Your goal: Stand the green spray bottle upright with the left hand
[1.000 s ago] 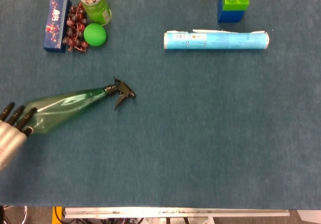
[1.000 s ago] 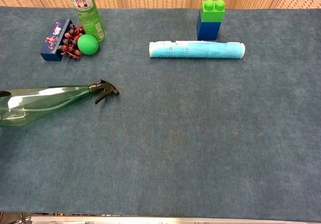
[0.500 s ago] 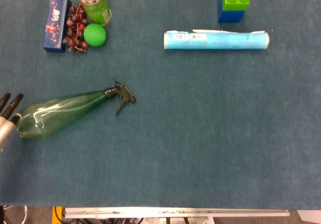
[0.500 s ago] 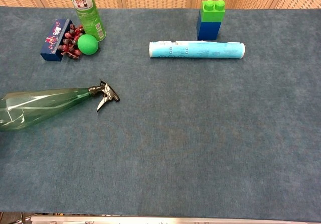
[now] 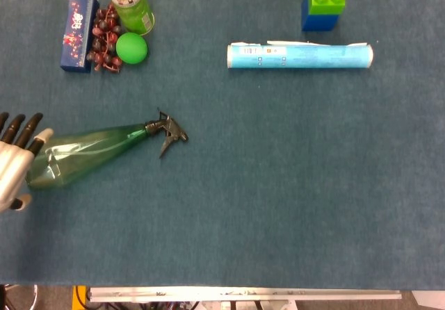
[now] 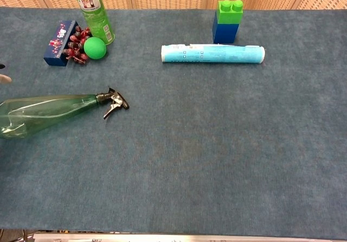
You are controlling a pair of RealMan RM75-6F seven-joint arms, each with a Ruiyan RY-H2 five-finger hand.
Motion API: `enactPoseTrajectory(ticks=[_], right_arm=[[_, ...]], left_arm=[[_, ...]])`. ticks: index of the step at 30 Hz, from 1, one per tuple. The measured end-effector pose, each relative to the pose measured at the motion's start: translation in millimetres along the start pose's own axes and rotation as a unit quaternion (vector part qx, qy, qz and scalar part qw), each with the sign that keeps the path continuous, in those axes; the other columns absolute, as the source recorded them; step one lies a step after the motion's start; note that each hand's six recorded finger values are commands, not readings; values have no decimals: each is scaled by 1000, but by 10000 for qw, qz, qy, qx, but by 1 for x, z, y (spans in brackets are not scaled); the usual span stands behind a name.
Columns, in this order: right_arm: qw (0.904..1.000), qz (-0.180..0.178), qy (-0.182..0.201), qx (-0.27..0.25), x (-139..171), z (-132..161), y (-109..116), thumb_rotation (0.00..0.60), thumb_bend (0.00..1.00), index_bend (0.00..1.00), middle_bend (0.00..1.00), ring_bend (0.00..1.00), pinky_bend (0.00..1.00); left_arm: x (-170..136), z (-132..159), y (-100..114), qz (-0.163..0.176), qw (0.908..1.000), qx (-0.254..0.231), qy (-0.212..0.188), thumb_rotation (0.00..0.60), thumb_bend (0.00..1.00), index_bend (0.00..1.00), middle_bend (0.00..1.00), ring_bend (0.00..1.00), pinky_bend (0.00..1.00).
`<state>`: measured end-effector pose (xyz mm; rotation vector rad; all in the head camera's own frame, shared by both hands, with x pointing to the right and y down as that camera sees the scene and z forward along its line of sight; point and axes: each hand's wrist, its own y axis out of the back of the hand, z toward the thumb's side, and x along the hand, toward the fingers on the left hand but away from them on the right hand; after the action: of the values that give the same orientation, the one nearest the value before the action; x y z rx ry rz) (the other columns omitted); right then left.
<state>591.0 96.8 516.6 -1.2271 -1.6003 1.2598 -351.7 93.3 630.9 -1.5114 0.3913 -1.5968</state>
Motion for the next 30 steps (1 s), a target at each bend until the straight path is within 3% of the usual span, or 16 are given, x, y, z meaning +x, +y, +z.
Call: enactPoseTrajectory(ticks=[15, 30], right_arm=[[10000, 14, -1, -18, -1, -1, 0, 600, 96, 485, 338, 255, 359], [10000, 15, -4, -37, -1, -2, 1, 600, 96, 485, 338, 255, 359]], left_arm=[[42, 49, 12, -472, 9986, -217, 127, 586, 90, 42, 0, 0, 30], [72, 74, -9, -828, 9963, -171, 166, 585, 89, 42, 0, 0, 30]])
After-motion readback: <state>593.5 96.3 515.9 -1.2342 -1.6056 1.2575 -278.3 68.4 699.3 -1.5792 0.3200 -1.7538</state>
